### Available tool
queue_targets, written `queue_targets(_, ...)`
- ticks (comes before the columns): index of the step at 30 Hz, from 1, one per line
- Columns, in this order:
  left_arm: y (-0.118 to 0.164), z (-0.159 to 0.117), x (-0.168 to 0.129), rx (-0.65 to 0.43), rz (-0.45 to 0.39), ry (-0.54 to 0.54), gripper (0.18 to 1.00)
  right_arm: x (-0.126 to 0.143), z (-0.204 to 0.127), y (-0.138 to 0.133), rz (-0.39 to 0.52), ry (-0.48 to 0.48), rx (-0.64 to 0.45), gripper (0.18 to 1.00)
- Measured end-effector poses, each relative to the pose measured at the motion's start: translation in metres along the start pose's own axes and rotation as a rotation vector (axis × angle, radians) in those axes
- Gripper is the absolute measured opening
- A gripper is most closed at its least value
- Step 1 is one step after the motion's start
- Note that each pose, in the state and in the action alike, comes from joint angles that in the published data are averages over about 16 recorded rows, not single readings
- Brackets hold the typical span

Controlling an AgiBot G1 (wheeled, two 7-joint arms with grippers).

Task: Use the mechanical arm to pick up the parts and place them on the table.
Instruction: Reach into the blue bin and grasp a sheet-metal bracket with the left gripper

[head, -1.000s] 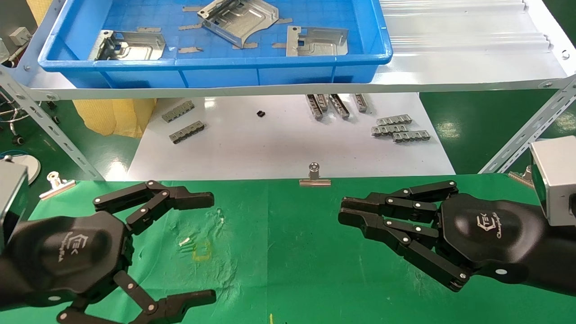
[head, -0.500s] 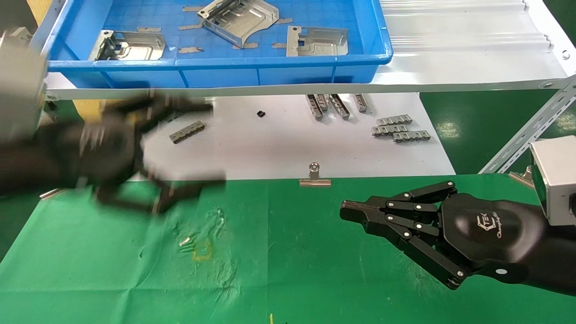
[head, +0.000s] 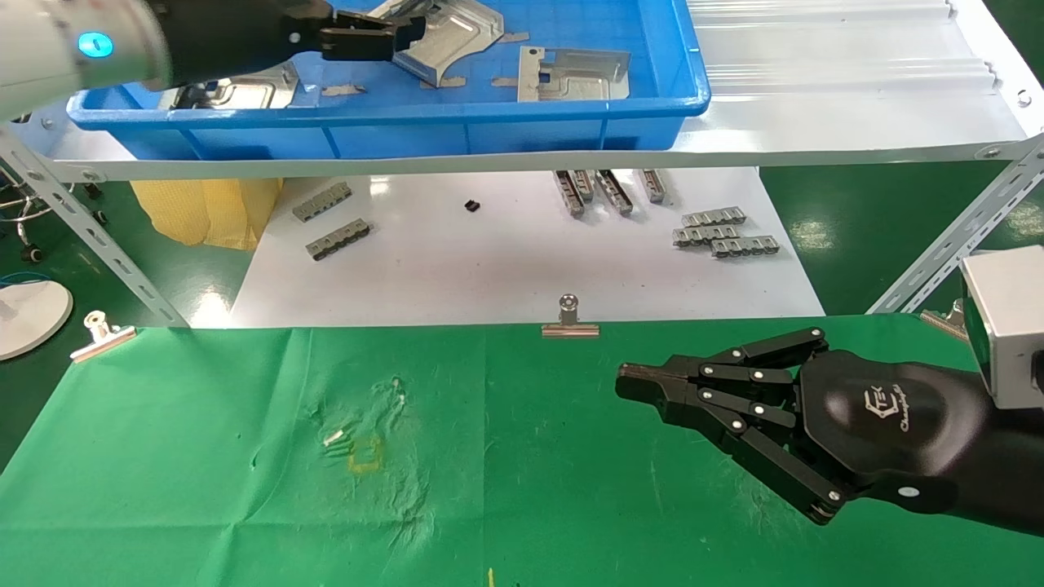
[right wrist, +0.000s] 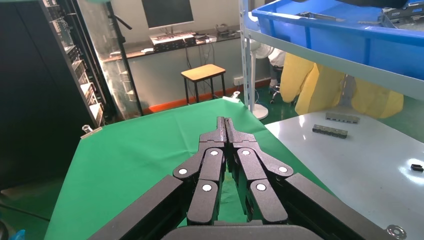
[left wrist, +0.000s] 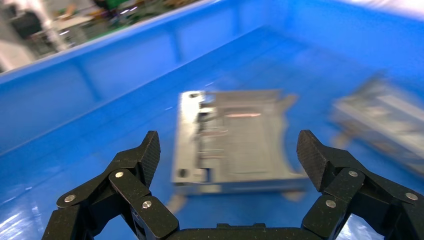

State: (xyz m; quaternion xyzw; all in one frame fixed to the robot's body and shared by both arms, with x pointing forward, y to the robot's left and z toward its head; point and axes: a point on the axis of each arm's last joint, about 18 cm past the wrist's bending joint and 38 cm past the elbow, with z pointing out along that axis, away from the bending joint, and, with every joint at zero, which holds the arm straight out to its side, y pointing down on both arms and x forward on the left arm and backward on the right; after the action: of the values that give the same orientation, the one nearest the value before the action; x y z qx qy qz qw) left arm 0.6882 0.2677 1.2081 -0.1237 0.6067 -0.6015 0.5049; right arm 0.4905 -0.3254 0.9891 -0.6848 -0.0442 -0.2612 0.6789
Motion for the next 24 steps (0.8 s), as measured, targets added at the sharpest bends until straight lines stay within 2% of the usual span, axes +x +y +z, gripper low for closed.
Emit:
queue_targets(10, -0.006, 0.038, 0.004, -0.068, 0.047, -0.102, 0.995, 0.000, 0.000, 0.000, 0.000, 0.000, 0.000, 0.191)
queue_targets(17, -0.007, 0.046, 0.004, -0.080, 0.055, -0.134, 0.968, 0.000, 0.000, 0.000, 0.000, 0.000, 0.000, 0.205)
queue_targets(24, -0.001, 0.048, 0.002, -0.089, 0.014, -0.163, 0.892, 0.000, 0.000, 0.000, 0.000, 0.000, 0.000, 0.251)
